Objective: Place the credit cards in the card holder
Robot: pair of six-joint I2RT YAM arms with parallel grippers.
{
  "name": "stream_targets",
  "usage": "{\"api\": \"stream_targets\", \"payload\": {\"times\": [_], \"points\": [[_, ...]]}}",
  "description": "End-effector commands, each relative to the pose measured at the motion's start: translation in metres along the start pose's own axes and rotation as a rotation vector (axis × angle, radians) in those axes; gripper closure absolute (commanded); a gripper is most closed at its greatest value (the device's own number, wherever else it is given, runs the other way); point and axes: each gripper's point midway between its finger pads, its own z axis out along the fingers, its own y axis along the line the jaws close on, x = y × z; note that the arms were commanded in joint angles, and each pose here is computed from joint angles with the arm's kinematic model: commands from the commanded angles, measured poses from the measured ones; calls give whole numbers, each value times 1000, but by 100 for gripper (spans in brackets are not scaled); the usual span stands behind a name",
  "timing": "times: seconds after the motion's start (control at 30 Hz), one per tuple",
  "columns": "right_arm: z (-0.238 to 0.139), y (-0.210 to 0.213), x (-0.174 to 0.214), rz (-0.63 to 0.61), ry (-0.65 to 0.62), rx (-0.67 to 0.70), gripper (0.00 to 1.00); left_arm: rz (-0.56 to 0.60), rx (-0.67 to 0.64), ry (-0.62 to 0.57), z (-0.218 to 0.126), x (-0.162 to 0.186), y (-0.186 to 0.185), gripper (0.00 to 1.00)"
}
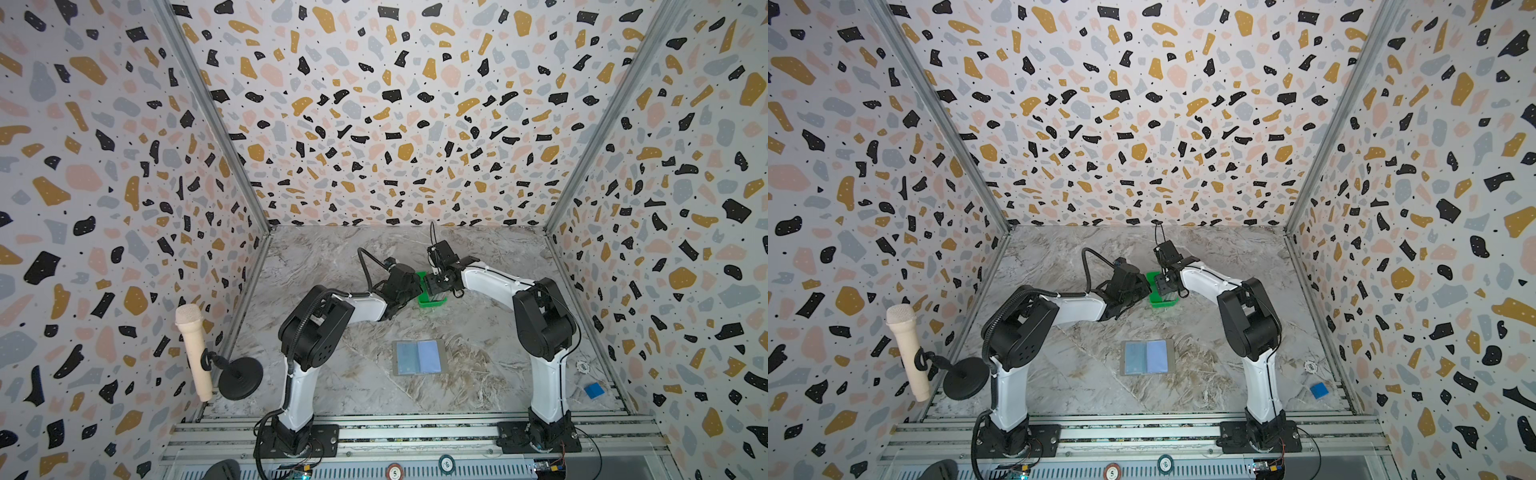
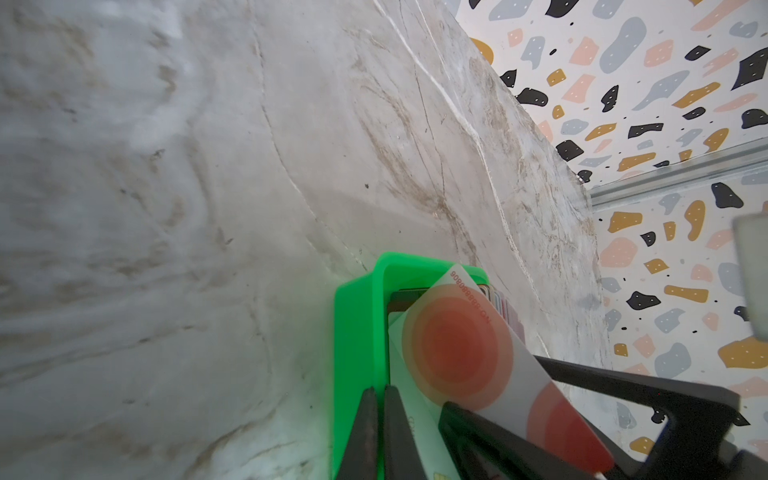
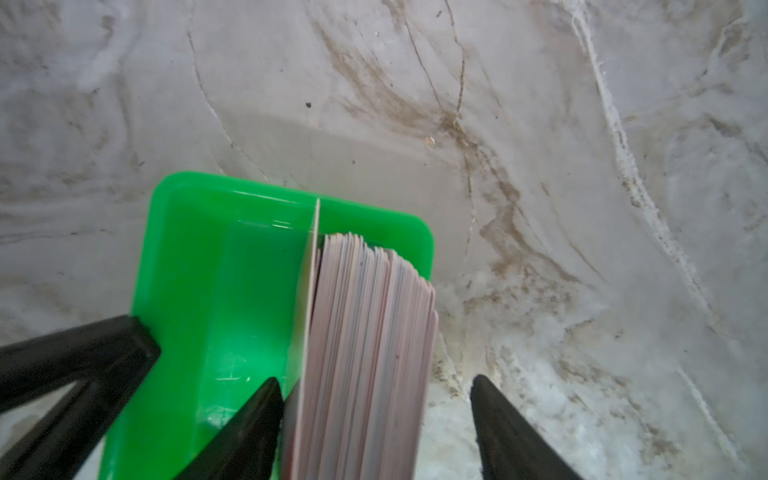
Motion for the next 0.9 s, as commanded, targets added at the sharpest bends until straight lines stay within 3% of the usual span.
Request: {"api": "stream_targets", "payload": {"times": [0.0, 0.3, 0.53, 0.57, 0.7, 0.87], "points": [[-20, -7, -22, -9, -46, 38, 30, 1, 29, -11, -3, -8, -15, 100], [-12, 3, -28, -56, -36, 35, 41, 0, 38, 1, -1, -5, -16, 100], [-5, 11, -30, -69, -29, 12, 56, 1, 41, 10, 1, -3, -16, 100], [-5, 11, -30, -71, -25, 9, 55, 0, 39, 11, 1, -2, -15, 100], [-16, 16, -35, -53, -69, -16, 26, -7, 51, 10, 0, -3, -18, 100], [-23, 23, -34, -43, -78, -66, 16, -13, 67, 6, -2, -4, -21, 100]]}}
